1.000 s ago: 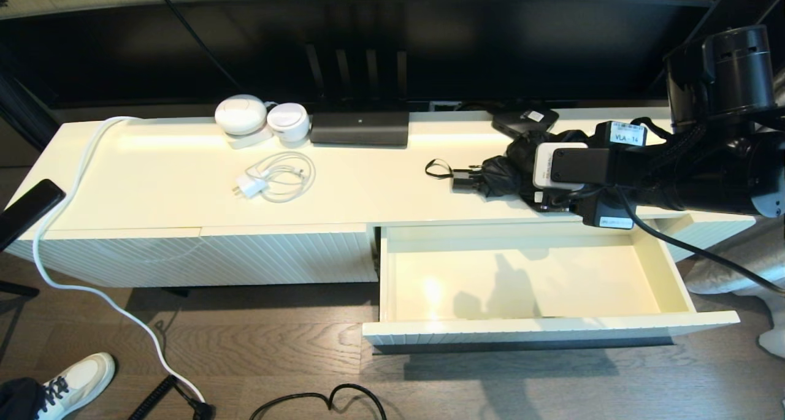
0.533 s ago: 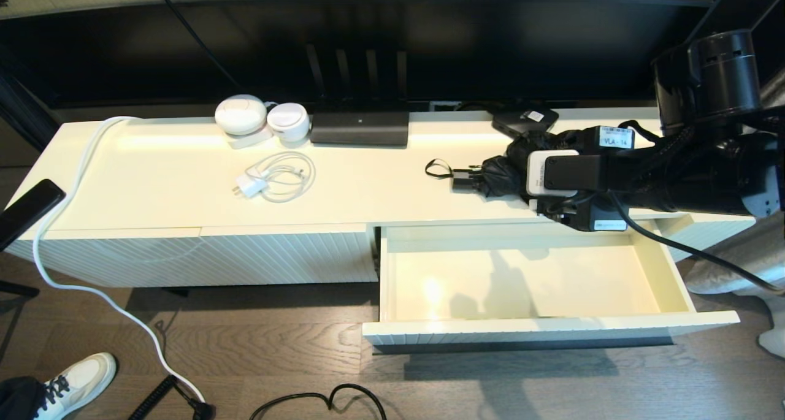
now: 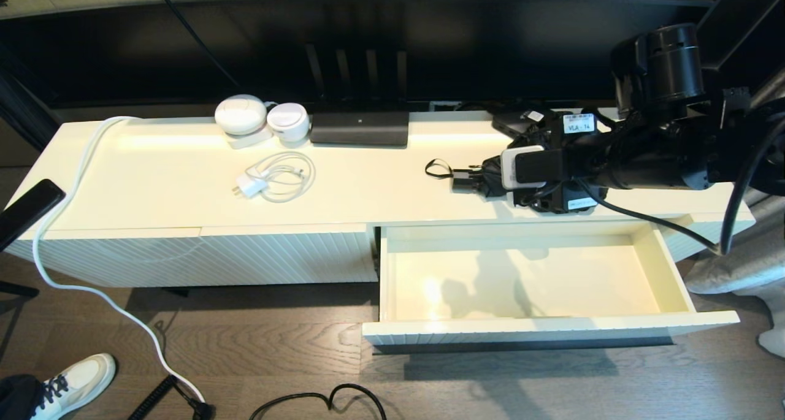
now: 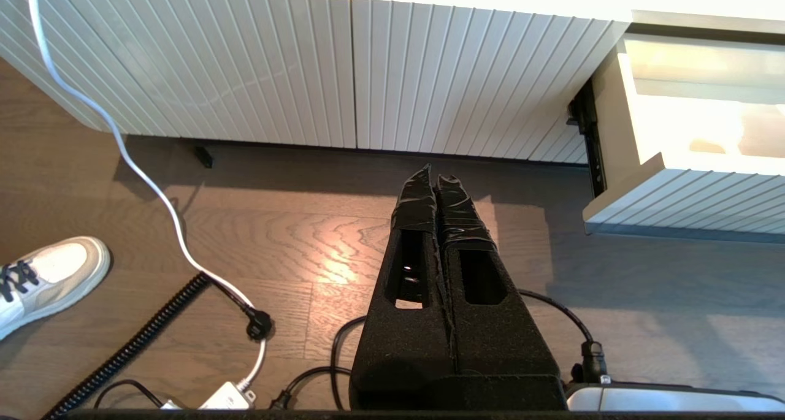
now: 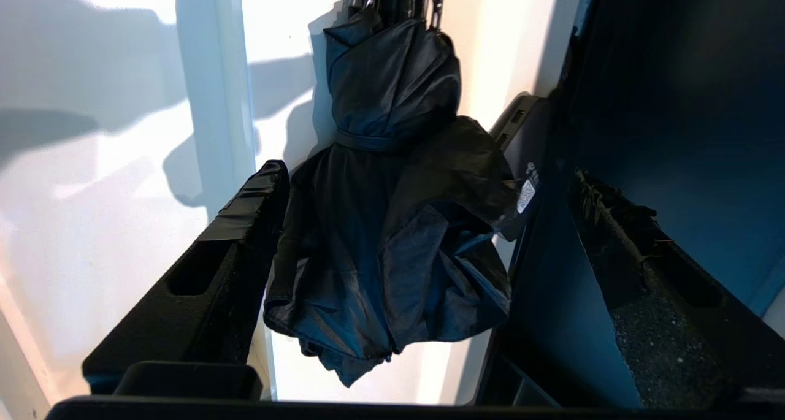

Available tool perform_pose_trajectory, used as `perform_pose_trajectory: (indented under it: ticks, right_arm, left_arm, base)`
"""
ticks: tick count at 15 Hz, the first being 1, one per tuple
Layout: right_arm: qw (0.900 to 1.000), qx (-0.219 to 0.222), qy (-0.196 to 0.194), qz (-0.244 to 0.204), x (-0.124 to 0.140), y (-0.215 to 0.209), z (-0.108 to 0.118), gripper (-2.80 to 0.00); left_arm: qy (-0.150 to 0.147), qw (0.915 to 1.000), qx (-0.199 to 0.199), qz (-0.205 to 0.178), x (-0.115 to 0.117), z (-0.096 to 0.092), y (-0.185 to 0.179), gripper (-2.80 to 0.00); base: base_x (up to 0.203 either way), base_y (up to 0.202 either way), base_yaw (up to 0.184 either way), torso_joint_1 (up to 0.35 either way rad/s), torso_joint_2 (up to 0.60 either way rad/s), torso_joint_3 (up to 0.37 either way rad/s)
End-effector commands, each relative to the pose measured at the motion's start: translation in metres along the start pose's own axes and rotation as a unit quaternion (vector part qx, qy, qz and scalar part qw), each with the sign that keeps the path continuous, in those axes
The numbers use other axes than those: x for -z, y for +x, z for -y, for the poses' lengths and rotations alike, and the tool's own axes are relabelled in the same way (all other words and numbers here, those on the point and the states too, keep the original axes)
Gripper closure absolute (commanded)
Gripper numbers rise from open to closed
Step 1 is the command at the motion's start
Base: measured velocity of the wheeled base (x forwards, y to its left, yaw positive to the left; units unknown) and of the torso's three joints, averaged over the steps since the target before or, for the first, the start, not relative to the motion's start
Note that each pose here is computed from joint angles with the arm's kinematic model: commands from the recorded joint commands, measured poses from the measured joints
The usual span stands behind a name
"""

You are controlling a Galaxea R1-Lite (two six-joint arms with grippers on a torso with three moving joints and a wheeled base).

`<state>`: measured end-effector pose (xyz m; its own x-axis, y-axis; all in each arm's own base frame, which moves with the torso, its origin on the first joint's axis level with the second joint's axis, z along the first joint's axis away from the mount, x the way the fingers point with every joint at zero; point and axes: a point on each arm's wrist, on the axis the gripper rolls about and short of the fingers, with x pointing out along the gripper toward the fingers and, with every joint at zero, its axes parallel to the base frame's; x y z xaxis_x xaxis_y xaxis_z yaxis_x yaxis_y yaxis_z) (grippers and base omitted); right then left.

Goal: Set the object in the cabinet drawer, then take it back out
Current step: Put the umbrella in the drawer

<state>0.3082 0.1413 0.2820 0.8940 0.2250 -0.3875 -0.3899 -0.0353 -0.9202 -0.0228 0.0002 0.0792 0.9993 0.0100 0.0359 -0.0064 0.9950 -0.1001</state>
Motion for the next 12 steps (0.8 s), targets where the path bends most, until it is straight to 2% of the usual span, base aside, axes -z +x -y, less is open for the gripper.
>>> perform_pose_trajectory:
  ticks: [1, 9, 12]
  right_arm:
    - [1.0, -0.017, -0.008, -0.007, 0.001, 0.017, -0.007, -2.8]
    - [0.999, -0.019, 0.0, -0.038, 0.013, 0.068, -0.003, -2.8]
    - [0.999, -0.028, 0.0, -0.041, 0.014, 0.082, -0.008, -2.8]
  left_arm:
    - [-0.001, 1.0, 0.0, 0.0, 0.0, 0.0, 0.0, 0.0]
    - [-0.001, 1.0, 0.0, 0.0, 0.0, 0.0, 0.0, 0.0]
    - [-0.001, 1.0, 0.0, 0.0, 0.0, 0.0, 0.0, 0.0]
  base:
    - [0.0, 0.0, 0.0, 0.0, 0.0, 0.0]
    - [0.0, 0.0, 0.0, 0.0, 0.0, 0.0]
    - [0.0, 0.0, 0.0, 0.0, 0.0, 0.0]
